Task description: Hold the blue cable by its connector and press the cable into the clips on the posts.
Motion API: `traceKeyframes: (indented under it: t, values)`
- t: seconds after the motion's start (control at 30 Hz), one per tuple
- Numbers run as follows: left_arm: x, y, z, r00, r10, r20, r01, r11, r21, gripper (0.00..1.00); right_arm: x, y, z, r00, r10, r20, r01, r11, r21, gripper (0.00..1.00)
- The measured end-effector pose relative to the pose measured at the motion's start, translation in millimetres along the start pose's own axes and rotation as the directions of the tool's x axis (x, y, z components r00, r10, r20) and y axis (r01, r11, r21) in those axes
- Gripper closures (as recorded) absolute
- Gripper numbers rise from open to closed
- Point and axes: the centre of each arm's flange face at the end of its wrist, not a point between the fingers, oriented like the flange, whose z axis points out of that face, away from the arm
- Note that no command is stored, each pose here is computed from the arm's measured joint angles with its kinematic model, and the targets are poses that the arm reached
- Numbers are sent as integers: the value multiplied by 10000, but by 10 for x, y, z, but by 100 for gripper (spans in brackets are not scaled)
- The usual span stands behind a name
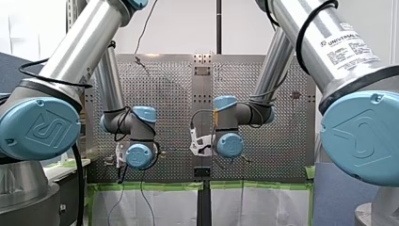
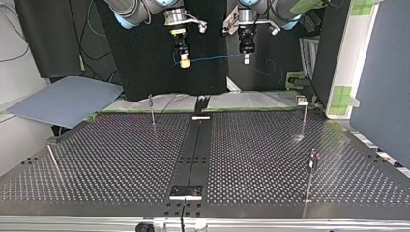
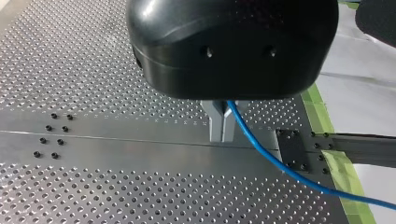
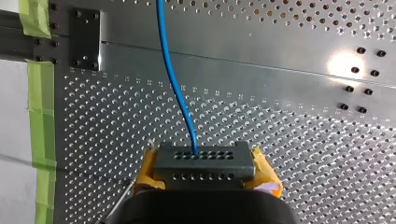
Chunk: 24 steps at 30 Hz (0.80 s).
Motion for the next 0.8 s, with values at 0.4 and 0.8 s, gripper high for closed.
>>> traceKeyframes:
  t: [0.4, 0.8]
  values:
    - [-20, -221, 50, 9997, 231, 127, -234, 9993, 307, 99, 173, 40, 38, 9994, 333, -116, -335, 9992, -229, 100]
    - [-450, -152, 155, 9956, -886, 302, 896, 9955, -322, 99, 947, 108, 206, 9858, 1488, -774, -1449, 9880, 534, 100]
